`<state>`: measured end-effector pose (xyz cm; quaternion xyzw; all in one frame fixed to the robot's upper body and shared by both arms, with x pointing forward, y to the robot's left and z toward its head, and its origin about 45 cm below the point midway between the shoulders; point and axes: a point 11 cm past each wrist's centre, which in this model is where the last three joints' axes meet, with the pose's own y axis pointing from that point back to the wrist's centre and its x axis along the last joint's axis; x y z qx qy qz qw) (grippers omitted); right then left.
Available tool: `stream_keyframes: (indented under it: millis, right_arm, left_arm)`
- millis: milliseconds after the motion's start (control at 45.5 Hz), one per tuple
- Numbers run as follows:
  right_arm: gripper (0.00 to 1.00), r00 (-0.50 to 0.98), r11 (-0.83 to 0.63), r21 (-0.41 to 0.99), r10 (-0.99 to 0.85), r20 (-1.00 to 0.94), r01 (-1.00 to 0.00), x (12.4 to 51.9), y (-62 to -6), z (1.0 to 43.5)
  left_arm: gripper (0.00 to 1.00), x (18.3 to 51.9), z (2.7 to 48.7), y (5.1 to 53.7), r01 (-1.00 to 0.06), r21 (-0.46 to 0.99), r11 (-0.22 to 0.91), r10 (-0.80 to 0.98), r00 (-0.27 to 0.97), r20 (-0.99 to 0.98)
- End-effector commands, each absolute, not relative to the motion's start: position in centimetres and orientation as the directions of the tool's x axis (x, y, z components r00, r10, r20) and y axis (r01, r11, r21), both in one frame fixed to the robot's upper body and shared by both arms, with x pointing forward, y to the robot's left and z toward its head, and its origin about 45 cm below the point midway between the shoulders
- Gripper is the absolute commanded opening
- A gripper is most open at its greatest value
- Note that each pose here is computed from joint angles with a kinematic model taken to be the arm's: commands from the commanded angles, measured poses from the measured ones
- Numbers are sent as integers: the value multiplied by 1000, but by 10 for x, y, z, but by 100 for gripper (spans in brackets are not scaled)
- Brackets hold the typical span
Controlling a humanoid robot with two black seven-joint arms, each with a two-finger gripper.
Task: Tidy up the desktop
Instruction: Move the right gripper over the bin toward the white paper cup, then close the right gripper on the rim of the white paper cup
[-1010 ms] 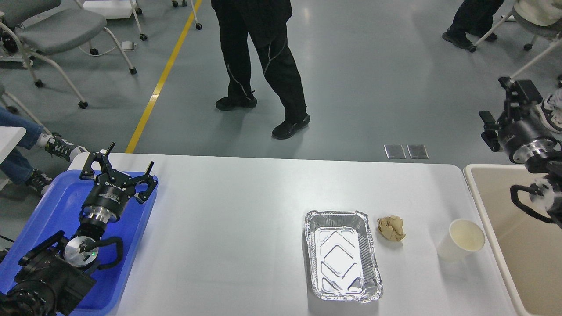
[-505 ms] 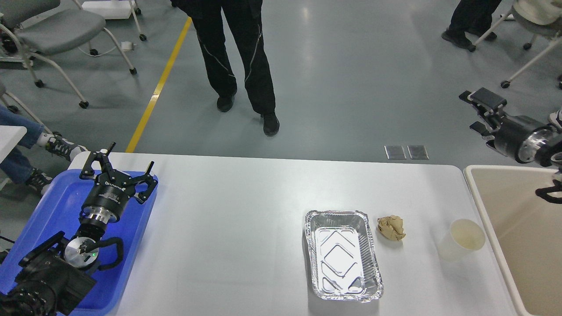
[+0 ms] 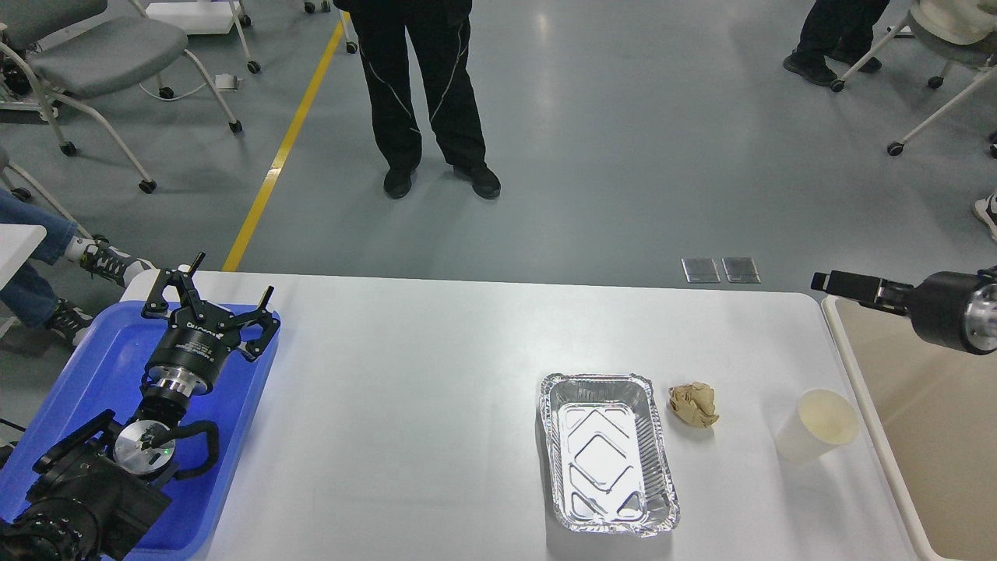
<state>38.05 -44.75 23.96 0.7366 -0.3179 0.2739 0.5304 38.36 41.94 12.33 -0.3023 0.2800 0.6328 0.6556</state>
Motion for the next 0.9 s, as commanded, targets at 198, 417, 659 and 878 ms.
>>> stream_keyframes:
  millis: [198,417,659,878]
  right_arm:
    - [100,785,-164,770,-59,617,-617,335,-476,198]
    - [100,803,-164,787,-67,592,-594,323,-477,180]
    - [98,809,-182,791,-49,586,-584,329,-464,165]
    - [98,810,-158,797,-37,586,-583,326,-470,154]
  left_arm:
    - [100,383,123,420,-999,-42,16,661,42,-750]
    - [100,384,123,419,-999,-43,17,660,43,-750]
    - [100,383,123,420,-999,-42,16,661,42,-750]
    - [100,383,123,420,-999,-42,16,661,42,-750]
